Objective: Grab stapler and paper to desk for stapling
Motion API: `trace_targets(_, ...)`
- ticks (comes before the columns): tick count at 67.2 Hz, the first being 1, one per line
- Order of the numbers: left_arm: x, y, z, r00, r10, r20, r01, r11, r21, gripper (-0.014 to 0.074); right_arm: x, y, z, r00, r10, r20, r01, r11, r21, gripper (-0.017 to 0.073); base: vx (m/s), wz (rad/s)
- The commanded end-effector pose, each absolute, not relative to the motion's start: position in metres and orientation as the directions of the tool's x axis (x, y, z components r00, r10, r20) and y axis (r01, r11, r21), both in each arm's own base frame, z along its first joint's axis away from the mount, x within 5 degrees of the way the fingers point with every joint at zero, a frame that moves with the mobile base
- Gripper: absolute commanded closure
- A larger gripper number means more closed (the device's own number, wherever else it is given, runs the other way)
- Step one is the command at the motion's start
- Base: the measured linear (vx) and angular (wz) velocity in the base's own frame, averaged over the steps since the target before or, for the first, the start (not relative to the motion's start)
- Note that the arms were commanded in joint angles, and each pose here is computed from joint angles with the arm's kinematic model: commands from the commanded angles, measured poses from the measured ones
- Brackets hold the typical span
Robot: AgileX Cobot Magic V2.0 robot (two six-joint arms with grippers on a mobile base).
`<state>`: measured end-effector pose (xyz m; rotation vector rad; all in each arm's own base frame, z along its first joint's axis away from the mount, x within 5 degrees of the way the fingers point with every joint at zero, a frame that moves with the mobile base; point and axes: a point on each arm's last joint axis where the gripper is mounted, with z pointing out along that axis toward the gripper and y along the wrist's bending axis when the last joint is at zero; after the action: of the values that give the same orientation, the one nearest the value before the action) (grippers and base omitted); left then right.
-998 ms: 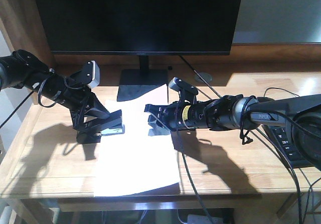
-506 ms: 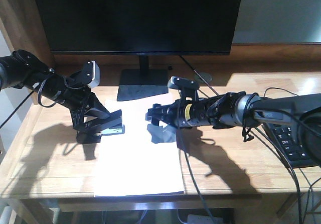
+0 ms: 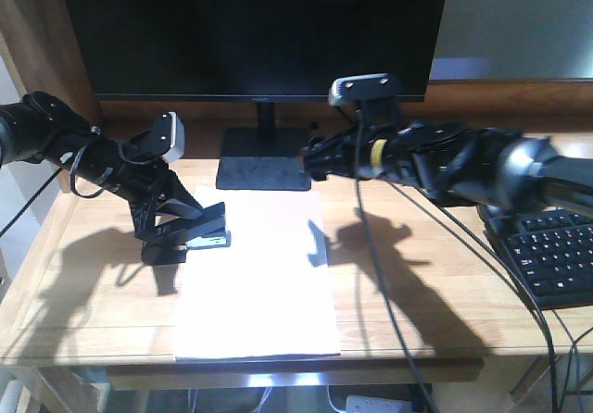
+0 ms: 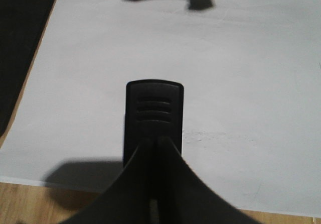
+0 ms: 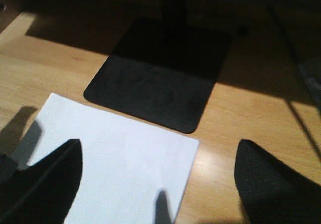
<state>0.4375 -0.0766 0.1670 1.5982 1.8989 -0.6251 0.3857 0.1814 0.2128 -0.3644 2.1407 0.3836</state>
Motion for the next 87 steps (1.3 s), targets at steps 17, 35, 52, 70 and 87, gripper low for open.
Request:
trace_targets(17, 0.437, -0.081, 0.203, -0.084, 0.672, -0.735, 0.979, 0.193, 0.065, 0.0601, 0.321, 0.136, 0.292, -0.336, -0.194, -0.922, -0.354, 0.933, -0.067, -0.0023, 0.00, 0.00)
trace_targets(35, 0.437, -0.081, 0.203, -0.084, 0.672, -0.735, 0.979, 0.193, 0.065, 0.0601, 0.264, 0.109, 0.318, -0.260, -0.160, -0.952, -0.338, 0.939, -0.065, -0.0022, 0.00, 0.00)
trace_targets(52, 0.437, -0.081, 0.203, -0.084, 0.672, -0.735, 0.979, 0.193, 0.065, 0.0601, 0.198, 0.080, 0.334, -0.152, -0.111, -0.982, -0.338, 0.940, -0.054, -0.0022, 0.00, 0.00)
trace_targets(70, 0.437, -0.081, 0.203, -0.084, 0.672, -0.735, 0.979, 0.193, 0.065, 0.0601, 0.131, 0.053, 0.338, -0.001, -0.043, -0.999, -0.353, 0.935, -0.039, -0.0022, 0.00, 0.00)
trace_targets(87, 0.437, -0.081, 0.203, -0.084, 0.672, -0.735, 0.979, 0.193, 0.065, 0.0601, 0.082, 0.041, 0.312, 0.088, -0.023, -0.996, -0.440, 0.896, -0.059, -0.0022, 0.00, 0.00)
